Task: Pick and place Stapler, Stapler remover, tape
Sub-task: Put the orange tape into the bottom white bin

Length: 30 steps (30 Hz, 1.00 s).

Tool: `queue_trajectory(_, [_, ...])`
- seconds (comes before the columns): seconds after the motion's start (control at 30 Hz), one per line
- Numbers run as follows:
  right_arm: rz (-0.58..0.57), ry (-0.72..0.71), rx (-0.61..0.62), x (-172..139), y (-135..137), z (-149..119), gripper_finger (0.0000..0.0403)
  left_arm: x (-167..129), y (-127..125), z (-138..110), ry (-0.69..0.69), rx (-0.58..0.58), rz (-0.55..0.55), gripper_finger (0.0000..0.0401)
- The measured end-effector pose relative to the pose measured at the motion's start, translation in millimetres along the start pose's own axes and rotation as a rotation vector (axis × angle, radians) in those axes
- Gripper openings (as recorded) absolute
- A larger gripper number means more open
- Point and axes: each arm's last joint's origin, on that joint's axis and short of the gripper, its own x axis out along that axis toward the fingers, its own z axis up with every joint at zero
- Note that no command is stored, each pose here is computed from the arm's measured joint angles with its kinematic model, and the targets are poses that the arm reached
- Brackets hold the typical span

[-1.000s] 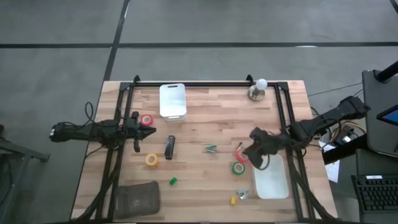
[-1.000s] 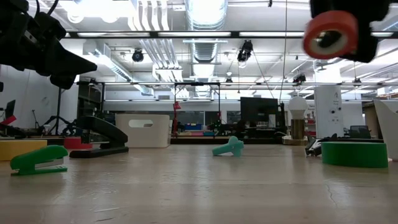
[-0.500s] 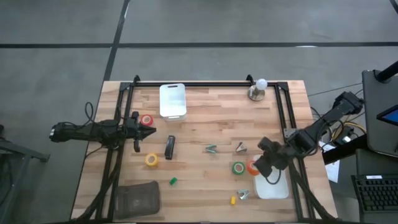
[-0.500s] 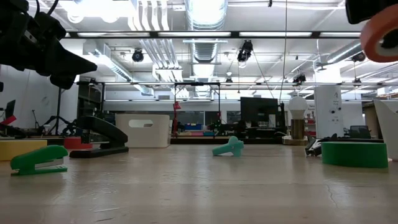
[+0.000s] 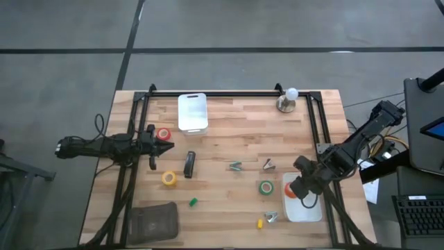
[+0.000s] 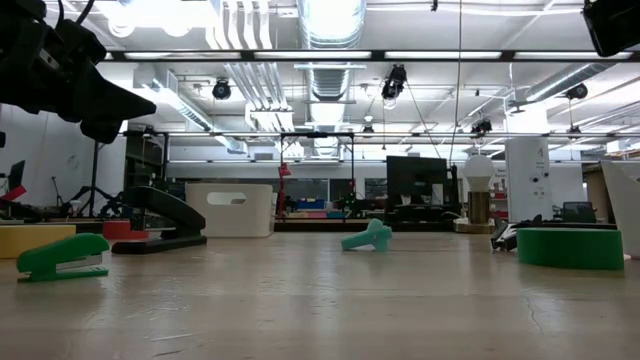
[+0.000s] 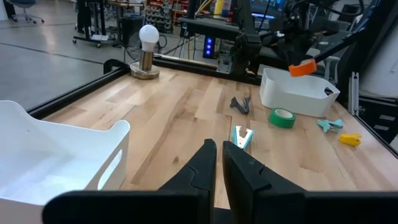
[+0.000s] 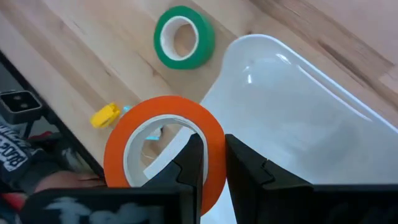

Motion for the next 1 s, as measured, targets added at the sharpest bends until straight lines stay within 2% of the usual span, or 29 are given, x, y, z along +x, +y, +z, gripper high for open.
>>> queue_trajectory(0.2, [-0.041, 0.011, -0.013, 2, -2, -1, 0.0047, 0, 0, 0, 0.0, 0.0, 0.0, 0.0032])
queue_trajectory(0.5, [-0.252, 0.111, -0.1, 22, -7, -7, 0.0047, 0, 0, 0, 0.0, 0.0, 0.0, 0.0032])
queue_trajectory(0.9, [-0.431, 0.105, -0.141, 57, -4, -13, 0.0047, 0, 0, 0, 0.0, 0.0, 0.0, 0.0032])
queue_trajectory(1.0, [-0.46, 0.066, -0.136, 65, -3, -13, 0.0047, 0, 0, 0, 0.0, 0.0, 0.0, 0.0032])
